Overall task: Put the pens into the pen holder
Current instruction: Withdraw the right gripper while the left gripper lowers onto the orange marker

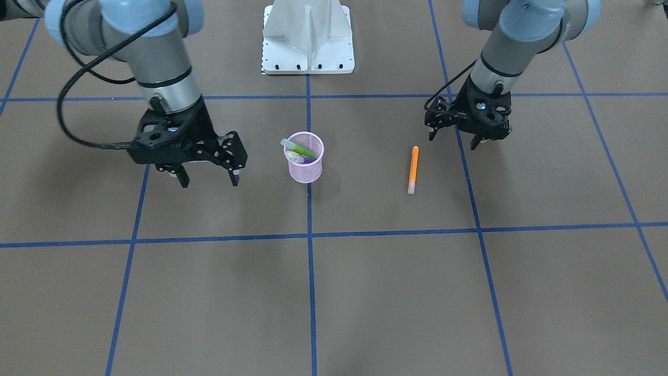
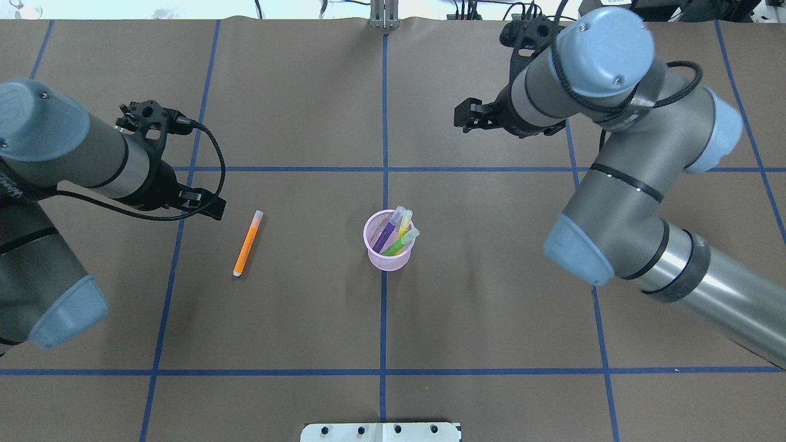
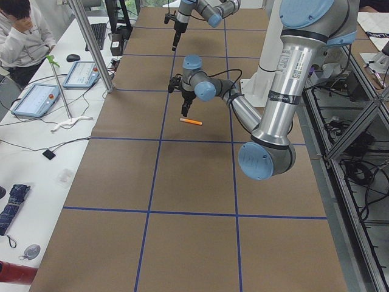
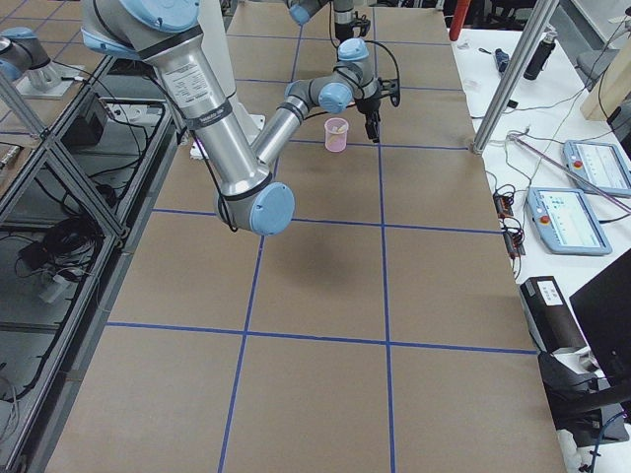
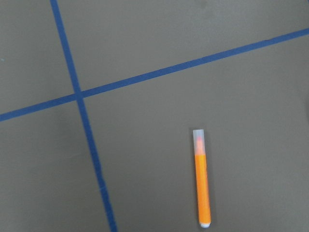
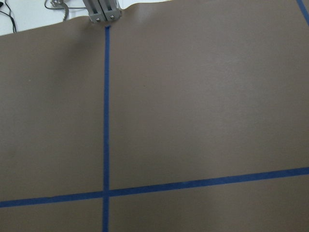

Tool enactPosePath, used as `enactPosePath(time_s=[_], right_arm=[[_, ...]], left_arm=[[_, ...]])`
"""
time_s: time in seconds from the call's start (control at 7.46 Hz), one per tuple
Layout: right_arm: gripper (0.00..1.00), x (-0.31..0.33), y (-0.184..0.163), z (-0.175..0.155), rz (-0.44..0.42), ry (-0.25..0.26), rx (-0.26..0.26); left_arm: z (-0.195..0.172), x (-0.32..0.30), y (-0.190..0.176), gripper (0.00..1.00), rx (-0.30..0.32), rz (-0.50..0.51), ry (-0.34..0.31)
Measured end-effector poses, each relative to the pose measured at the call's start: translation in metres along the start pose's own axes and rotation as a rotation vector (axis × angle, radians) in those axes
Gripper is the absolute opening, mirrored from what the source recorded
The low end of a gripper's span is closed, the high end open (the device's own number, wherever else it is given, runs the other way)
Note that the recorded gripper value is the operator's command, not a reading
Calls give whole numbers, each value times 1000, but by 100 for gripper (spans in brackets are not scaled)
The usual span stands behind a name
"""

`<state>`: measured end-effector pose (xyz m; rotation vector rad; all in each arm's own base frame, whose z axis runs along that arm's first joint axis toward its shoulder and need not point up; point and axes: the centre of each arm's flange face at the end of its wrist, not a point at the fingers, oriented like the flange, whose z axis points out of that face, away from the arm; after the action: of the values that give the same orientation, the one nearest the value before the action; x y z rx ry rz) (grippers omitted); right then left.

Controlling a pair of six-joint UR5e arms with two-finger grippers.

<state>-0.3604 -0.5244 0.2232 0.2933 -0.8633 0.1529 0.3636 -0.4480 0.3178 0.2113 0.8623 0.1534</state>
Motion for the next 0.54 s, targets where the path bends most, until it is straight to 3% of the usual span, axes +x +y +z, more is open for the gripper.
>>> enactPosePath(time_s=[0.4,0.54], right_arm=[[100,109,-43,-20,-132,-8,-93],[100,137,-48,-23,-169,-6,-108]], left_arm=[[55,22,-15,88,-14,-31,-15],[70,20,-18,80,-10,-26,-11]])
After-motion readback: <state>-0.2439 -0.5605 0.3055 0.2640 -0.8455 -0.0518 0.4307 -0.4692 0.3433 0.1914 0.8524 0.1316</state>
